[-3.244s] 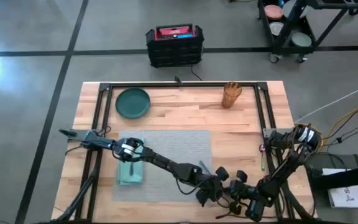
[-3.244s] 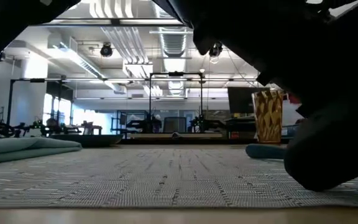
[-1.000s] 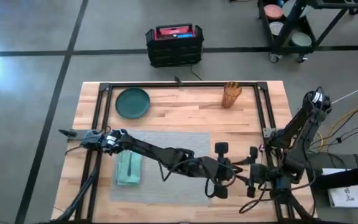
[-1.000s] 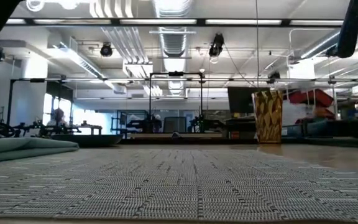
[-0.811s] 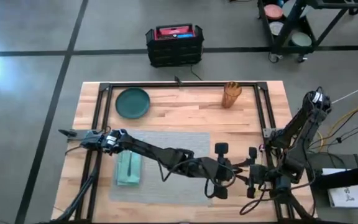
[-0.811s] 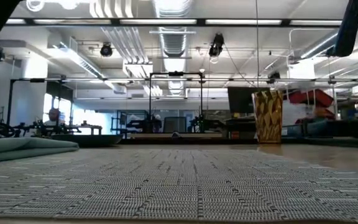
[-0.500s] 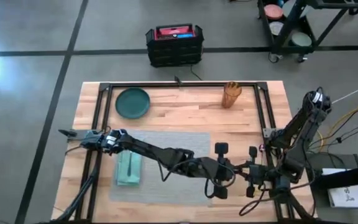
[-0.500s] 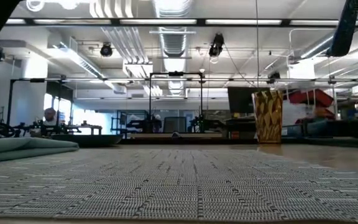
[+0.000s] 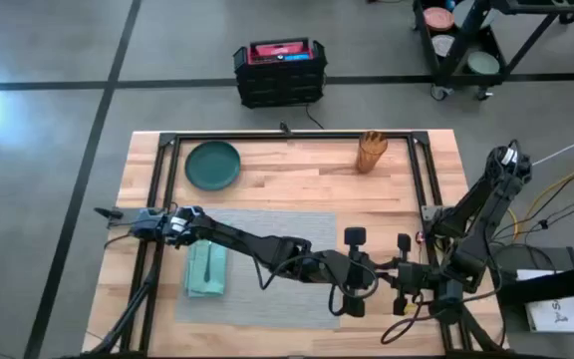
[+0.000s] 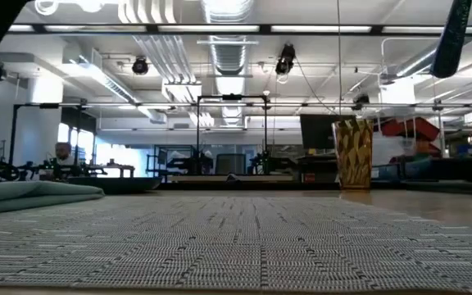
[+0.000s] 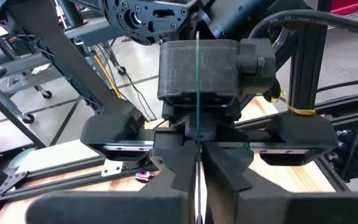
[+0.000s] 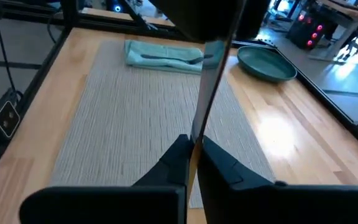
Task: Set table place
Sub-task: Put the blue table knife on the right of the gray tablemat
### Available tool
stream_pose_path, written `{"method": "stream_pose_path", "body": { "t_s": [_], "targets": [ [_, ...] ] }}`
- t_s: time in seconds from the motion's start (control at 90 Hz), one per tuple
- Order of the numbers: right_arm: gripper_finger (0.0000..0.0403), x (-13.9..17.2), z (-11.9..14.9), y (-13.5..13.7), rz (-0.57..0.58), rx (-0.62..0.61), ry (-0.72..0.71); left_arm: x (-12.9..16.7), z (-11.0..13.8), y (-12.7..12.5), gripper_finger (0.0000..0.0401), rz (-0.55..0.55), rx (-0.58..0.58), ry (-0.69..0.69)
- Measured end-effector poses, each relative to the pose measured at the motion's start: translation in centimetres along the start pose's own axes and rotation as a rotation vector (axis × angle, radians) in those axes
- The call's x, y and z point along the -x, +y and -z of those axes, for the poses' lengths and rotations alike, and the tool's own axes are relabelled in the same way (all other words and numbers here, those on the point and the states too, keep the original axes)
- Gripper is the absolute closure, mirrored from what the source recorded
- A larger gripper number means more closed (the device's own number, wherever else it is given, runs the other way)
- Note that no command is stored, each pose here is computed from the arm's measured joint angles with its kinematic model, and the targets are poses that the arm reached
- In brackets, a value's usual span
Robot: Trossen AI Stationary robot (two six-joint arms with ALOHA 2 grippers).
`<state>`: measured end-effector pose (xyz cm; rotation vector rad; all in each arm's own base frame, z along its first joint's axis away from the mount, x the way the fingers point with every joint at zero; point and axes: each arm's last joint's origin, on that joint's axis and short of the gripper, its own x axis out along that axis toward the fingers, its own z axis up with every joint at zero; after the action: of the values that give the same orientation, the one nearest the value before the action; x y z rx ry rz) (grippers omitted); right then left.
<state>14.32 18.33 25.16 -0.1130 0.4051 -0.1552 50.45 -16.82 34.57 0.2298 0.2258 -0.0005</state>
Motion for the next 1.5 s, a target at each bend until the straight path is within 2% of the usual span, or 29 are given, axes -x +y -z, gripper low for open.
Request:
{"method": "stream_pose_path", "body": {
  "t_s": [0.144,0.289,0.433,0.589,0.722,0.878,1.056,1.144,1.256,1.422,1.5],
  "targets": [
    [0.0402,-0.1,-0.1,-0.1,0.004,-0.02,0.001,0.9,-0.5,0.5,0.0298,0.003,-0.013,0.041],
    [0.0402,-0.4,-0.2,-0.3,-0.001,-0.045,0.016,2.8,-1.1,1.3,0.0232,0.013,-0.039,0.14],
    [0.0402,-0.7,-0.3,-0.5,0.0,-0.079,0.03,5.3,-1.2,2.3,0.0207,-0.033,-0.037,0.291],
    [0.0403,-1.2,-0.4,-0.8,-0.003,-0.132,0.053,8.5,-1.2,3.4,0.0217,-0.049,-0.008,0.464],
    [0.0403,-1.8,-0.5,-1.1,0.004,-0.194,0.071,10.0,0.5,3.3,0.0242,-0.066,0.007,0.659],
    [0.0403,-2.6,-0.6,-1.3,-0.035,-0.234,0.134,10.0,3.3,1.4,0.0276,-0.088,0.031,0.792],
    [0.0403,-3.5,-0.3,-1.3,-0.005,-0.249,0.151,10.3,7.0,-1.9,0.0307,-0.077,-0.01,0.898],
    [0.0403,-4.0,-0.2,-1.0,0.005,-0.253,0.152,11.1,8.1,-3.0,0.032,-0.066,-0.006,0.898],
    [0.0403,-4.9,0.0,-0.6,0.012,-0.265,0.155,12.8,8.9,-3.8,0.0325,0.01,0.024,0.858],
    [0.0403,-6.7,0.2,-0.5,0.014,-0.306,0.18,16.5,10.3,-3.5,0.0326,0.043,0.083,0.725],
    [0.0403,-7.5,0.1,-0.7,0.026,-0.328,0.179,17.8,11.8,-3.2,0.0326,0.031,0.112,0.668]
  ]
}}
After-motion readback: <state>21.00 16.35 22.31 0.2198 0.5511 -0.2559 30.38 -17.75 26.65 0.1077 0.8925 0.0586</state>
